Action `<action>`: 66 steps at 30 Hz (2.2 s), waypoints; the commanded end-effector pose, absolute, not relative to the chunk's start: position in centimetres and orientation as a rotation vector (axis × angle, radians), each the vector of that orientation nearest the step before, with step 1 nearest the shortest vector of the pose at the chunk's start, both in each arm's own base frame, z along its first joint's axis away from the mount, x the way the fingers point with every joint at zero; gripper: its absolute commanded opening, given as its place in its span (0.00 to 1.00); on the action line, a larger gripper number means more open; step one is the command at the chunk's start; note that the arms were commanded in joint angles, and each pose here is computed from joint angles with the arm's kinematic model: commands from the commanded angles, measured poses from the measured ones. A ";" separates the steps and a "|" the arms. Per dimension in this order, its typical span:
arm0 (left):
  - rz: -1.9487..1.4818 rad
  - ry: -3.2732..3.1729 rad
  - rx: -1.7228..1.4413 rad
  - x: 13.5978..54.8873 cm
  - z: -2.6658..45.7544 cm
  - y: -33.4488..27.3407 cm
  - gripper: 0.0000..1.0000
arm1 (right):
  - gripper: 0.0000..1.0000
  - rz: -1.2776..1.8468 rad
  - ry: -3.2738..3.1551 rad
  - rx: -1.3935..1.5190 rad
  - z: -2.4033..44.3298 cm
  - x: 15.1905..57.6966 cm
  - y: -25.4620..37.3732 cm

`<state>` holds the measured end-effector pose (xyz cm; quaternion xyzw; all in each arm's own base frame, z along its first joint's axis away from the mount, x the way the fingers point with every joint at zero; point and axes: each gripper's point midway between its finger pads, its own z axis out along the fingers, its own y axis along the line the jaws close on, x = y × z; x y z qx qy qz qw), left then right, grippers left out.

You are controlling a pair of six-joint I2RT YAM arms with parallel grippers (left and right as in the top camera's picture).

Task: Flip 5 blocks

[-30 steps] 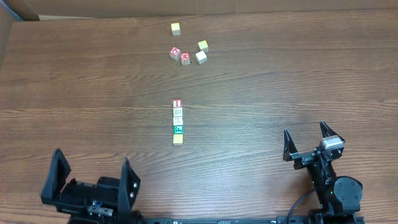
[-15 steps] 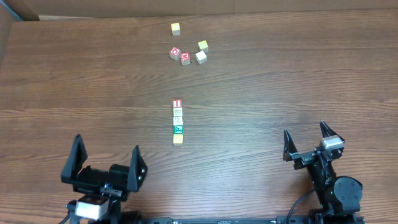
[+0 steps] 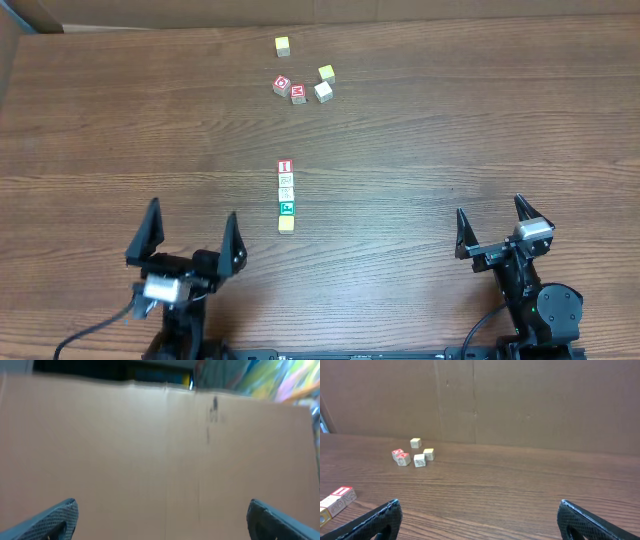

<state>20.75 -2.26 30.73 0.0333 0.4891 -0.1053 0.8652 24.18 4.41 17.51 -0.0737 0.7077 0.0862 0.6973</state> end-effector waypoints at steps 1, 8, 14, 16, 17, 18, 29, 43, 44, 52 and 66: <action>-0.236 1.115 0.041 21.9 28.4 -2.0 1.00 | 1.00 0.189 1.577 -0.167 17.3 24.2 4.4; -0.221 1.427 -0.077 24.4 21.0 -1.1 1.00 | 1.00 0.189 1.577 -0.167 17.3 24.2 4.4; -0.137 1.607 -0.189 24.6 16.4 0.8 1.00 | 1.00 0.189 1.577 -0.167 17.3 24.2 4.4; -0.107 1.635 -0.216 24.6 15.6 1.3 1.00 | 1.00 0.189 1.577 -0.167 17.3 24.2 4.4; -0.080 1.634 -0.193 24.6 15.7 1.4 1.00 | 1.00 0.189 1.577 -0.167 17.3 24.2 4.4; -0.068 1.637 -0.179 24.6 15.6 1.4 1.00 | 1.00 0.189 1.577 -0.167 17.3 24.2 4.4; -0.032 1.640 -0.140 24.6 15.6 1.4 1.00 | 1.00 0.189 1.577 -0.167 17.3 24.2 4.4; -0.031 1.641 -0.140 24.6 15.6 1.4 1.00 | 1.00 0.189 1.577 -0.167 17.3 24.2 4.4; -0.031 1.641 -0.140 24.6 15.6 1.4 1.00 | 1.00 0.189 1.577 -0.167 17.3 24.2 4.4; -0.031 1.641 -0.140 24.6 15.6 1.4 1.00 | 1.00 0.189 1.577 -0.167 17.3 24.2 4.4; -0.032 1.641 -0.140 24.6 15.6 1.4 1.00 | 1.00 0.189 1.577 -0.167 17.3 24.2 4.4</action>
